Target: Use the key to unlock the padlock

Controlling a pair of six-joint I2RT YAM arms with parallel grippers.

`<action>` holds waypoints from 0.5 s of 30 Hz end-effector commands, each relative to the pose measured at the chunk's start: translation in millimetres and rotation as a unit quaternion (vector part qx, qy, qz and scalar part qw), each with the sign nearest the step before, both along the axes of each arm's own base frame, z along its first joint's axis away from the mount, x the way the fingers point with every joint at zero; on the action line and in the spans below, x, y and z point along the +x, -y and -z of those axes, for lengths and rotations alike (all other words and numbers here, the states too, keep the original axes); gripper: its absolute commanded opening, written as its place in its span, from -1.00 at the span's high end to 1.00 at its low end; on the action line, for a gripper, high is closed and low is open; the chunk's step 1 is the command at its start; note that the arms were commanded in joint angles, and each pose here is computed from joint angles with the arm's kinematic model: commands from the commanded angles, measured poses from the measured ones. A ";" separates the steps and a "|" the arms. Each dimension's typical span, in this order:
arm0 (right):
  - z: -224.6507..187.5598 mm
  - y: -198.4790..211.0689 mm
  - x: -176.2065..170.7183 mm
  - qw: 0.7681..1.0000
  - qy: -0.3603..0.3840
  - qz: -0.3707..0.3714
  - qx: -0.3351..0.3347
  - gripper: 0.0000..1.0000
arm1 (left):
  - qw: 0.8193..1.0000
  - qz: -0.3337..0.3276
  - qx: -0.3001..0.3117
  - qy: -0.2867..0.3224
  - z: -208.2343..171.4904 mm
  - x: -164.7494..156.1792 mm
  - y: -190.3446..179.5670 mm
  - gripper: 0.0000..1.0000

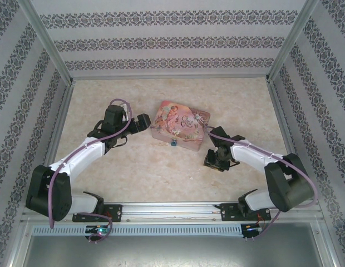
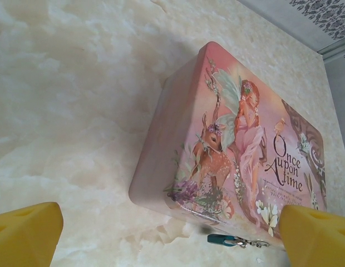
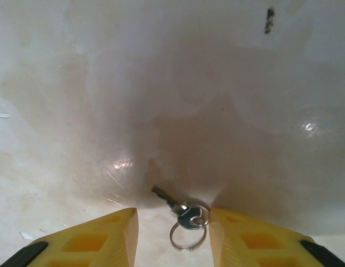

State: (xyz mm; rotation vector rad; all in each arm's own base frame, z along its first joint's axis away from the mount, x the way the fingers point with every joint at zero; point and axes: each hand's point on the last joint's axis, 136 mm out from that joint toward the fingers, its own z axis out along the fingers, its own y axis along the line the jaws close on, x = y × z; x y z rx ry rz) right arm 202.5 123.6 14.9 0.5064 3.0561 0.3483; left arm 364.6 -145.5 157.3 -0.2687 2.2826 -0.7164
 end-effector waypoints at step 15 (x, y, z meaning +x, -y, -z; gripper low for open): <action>2.6 8.2 -5.3 1.000 -0.011 0.004 -0.029 0.60 | 1.000 -0.002 0.019 0.002 -1.8 0.0 -10.3 -0.99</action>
